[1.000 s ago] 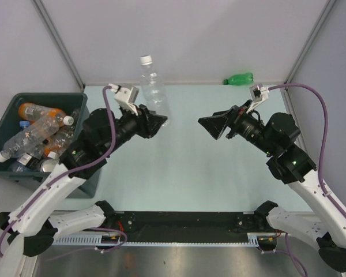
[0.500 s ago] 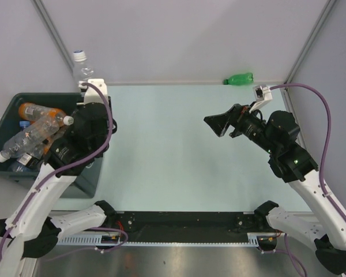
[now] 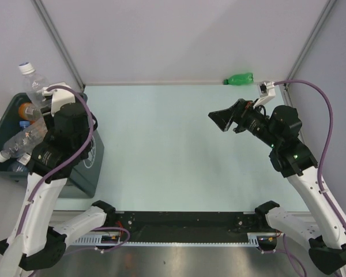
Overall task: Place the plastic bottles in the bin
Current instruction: Place the plastic bottle in the trash bin.
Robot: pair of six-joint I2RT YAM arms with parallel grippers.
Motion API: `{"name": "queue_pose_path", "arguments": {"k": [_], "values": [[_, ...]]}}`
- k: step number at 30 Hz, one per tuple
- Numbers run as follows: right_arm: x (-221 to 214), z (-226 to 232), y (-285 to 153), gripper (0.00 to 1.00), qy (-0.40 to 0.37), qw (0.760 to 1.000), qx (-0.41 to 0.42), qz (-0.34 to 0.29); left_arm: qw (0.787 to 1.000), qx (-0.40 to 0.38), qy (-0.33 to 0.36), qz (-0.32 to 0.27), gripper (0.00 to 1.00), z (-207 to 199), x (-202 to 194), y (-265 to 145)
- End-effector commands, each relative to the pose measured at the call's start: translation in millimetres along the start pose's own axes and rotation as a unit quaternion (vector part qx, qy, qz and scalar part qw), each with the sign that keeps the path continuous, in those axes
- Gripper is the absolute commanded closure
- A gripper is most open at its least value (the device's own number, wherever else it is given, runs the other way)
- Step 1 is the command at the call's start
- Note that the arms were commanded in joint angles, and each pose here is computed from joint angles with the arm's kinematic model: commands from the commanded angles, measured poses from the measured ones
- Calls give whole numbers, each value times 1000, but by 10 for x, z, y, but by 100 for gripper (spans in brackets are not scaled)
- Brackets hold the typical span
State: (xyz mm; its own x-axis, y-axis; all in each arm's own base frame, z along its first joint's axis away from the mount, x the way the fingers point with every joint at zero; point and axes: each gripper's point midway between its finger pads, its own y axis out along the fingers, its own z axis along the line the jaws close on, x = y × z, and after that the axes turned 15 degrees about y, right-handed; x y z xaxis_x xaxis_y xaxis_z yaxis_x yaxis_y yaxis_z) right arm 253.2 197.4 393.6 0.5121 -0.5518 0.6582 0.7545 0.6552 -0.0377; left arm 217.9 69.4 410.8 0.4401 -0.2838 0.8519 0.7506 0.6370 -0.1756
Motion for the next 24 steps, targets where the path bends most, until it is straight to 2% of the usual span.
{"name": "queue_pose_path", "arguments": {"k": [1, 6, 12, 14, 16, 24], "values": [[45, 43, 54, 0, 27, 998, 41, 25, 999, 24, 0, 44, 58, 185, -310, -80], [78, -10, 54, 0, 37, 998, 38, 27, 996, 3, 5, 92, 51, 94, -697, -151], [70, -32, 78, 0, 41, 998, 35, 30, 993, -22, -19, 111, 42, 107, -827, -257], [58, -44, 83, 0, 43, 998, 33, 32, 993, -31, -30, 107, 24, 132, -822, -291], [55, -59, 83, 0, 45, 998, 29, 32, 993, -36, -42, 100, 1, 164, -802, -317], [84, -157, 74, 0, 43, 999, 3, 18, 995, -54, -66, 52, 0, 215, -447, -313]]}}
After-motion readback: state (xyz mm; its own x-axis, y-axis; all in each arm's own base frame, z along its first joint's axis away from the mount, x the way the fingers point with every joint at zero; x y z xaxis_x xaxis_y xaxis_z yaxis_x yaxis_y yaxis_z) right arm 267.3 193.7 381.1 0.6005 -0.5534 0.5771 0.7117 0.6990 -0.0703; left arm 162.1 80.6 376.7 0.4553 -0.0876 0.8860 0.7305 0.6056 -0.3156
